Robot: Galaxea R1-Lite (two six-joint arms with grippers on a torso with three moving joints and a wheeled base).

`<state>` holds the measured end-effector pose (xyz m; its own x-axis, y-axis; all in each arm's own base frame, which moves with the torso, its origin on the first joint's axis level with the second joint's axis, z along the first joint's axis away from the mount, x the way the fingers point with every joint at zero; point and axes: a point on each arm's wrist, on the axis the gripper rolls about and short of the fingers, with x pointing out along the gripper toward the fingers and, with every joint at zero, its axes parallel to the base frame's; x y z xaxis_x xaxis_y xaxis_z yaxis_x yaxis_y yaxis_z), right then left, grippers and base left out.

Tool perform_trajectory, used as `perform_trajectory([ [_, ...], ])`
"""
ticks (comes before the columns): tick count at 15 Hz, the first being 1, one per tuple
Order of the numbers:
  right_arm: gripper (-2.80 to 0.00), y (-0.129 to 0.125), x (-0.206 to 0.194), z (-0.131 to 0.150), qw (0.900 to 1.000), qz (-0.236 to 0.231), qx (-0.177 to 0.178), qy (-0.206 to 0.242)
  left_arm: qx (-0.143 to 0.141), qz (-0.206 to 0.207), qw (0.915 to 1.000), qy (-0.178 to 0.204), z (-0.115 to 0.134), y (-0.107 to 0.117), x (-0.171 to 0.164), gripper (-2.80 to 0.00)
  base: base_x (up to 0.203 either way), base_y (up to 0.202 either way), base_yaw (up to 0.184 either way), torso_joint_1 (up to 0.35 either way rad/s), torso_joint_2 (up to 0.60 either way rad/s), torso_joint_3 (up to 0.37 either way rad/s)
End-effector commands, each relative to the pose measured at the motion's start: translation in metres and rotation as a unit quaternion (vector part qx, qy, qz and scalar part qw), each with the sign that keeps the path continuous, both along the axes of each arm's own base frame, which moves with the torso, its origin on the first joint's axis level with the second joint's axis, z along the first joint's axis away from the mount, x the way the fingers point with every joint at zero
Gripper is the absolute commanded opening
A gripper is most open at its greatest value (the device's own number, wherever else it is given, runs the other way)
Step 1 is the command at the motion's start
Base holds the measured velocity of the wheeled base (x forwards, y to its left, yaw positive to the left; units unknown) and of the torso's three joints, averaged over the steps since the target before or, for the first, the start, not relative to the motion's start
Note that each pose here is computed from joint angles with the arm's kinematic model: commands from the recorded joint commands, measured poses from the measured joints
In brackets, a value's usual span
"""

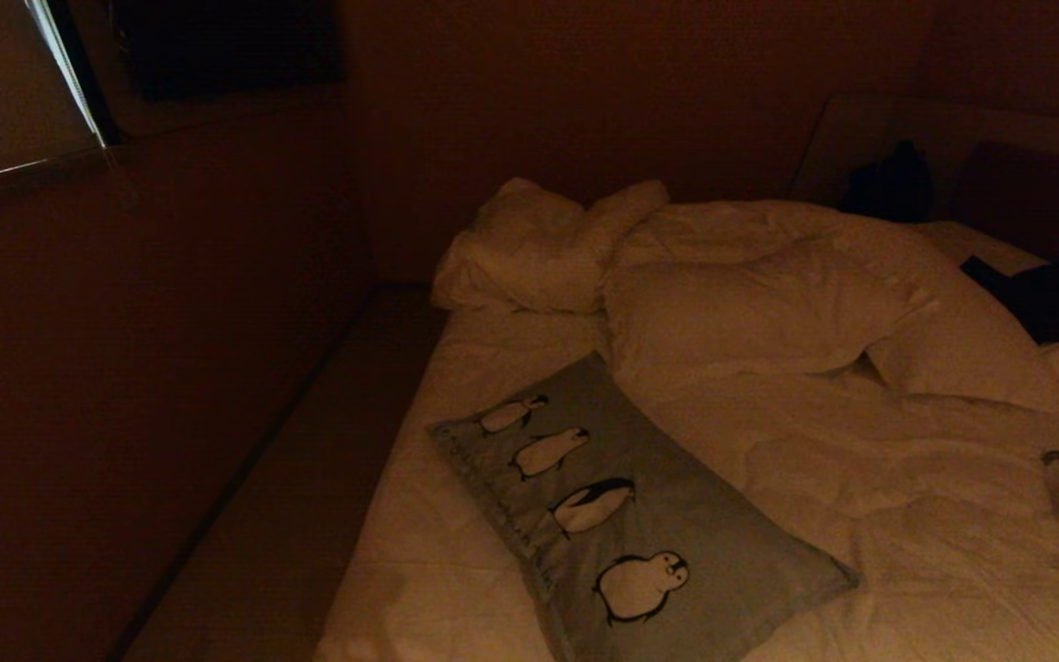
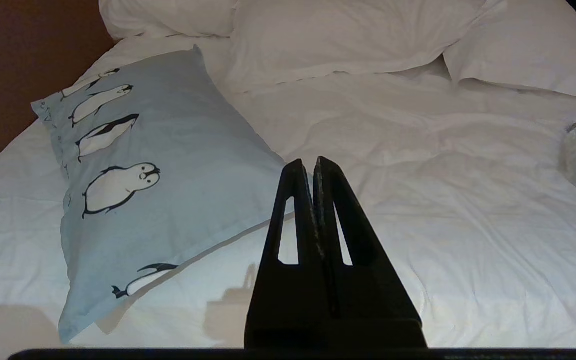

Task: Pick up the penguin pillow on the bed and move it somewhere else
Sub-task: Pick up the pillow

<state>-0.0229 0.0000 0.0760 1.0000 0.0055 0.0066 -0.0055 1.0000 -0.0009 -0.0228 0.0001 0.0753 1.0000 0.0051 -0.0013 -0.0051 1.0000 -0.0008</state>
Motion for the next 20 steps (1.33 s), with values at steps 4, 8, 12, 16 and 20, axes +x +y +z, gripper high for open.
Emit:
perform_trajectory([
  [4,-2.80,0.000,0.000,0.000,1.000,0.000,-0.002,0.000,0.000,0.000,1.0000,0.000,0.000,0.000,0.000,-2.80,0.000,0.000,0.000,0.000,0.00,0.000],
  [8,-2.80,0.000,0.000,0.000,1.000,-0.001,-0.006,0.002,0.000,0.001,1.0000,0.000,0.000,0.000,0.000,-2.80,0.000,0.000,0.000,0.000,0.00,0.000],
  [12,-2.80,0.000,-0.008,0.021,0.999,0.001,-0.032,-0.028,0.000,0.001,1.0000,-0.001,0.000,0.000,0.000,-2.80,0.000,0.000,0.000,0.000,0.00,0.000],
  [16,-2.80,0.000,-0.020,0.060,0.999,0.007,-0.037,-0.031,0.000,0.001,1.0000,0.000,0.000,0.000,0.000,-2.80,0.000,0.000,0.000,0.000,0.00,0.000],
  [20,-2.80,0.003,0.008,0.087,0.997,0.058,-0.031,0.044,0.000,0.001,1.0000,-0.001,0.000,0.000,0.000,-2.80,0.000,0.000,0.000,0.000,0.00,0.000],
])
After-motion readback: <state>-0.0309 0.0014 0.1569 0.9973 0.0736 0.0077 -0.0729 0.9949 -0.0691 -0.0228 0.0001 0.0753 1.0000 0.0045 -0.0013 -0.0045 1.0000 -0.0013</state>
